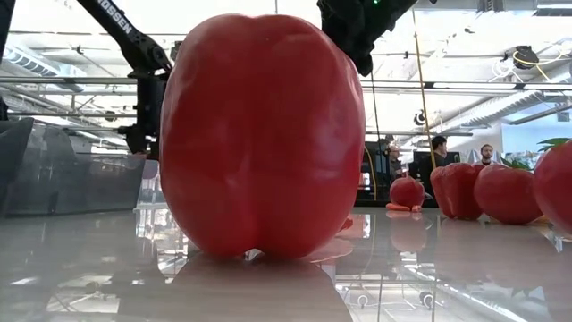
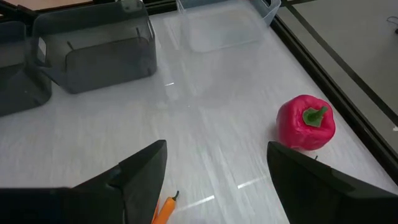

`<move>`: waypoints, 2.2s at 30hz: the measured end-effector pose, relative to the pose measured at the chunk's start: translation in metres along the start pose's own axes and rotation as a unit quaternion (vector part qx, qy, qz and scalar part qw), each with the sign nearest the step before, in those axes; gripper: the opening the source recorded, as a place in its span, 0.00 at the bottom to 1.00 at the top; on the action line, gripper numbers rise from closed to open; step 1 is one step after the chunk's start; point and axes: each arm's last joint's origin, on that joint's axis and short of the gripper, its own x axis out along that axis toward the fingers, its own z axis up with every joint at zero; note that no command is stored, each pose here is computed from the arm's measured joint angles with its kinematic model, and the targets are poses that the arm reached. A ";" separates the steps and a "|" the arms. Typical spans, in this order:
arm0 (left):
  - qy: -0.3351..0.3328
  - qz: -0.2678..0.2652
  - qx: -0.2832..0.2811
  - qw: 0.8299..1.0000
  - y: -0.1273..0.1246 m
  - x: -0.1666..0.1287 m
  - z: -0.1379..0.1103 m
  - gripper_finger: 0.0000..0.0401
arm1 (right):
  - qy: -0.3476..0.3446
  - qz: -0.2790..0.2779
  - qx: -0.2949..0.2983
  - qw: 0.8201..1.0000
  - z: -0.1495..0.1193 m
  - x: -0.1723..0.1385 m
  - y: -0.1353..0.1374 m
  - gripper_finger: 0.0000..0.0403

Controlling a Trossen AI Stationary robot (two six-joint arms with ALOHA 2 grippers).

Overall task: Sort produce into baskets
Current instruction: Put the red tomato into the transparent bin

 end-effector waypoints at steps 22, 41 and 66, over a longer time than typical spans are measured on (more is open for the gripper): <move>-0.006 0.002 0.044 0.999 -0.003 -0.010 0.006 0.89 | 0.020 -0.005 -0.003 1.000 0.000 -0.005 -0.002 0.67; -0.170 -0.164 0.194 0.952 -0.115 -0.112 -0.029 0.89 | 0.303 -0.128 0.246 0.912 -0.018 -0.067 -0.068 0.67; -0.246 -0.266 0.319 0.876 -0.203 -0.145 -0.067 0.90 | 0.339 -0.149 0.301 0.879 -0.058 -0.086 0.033 0.95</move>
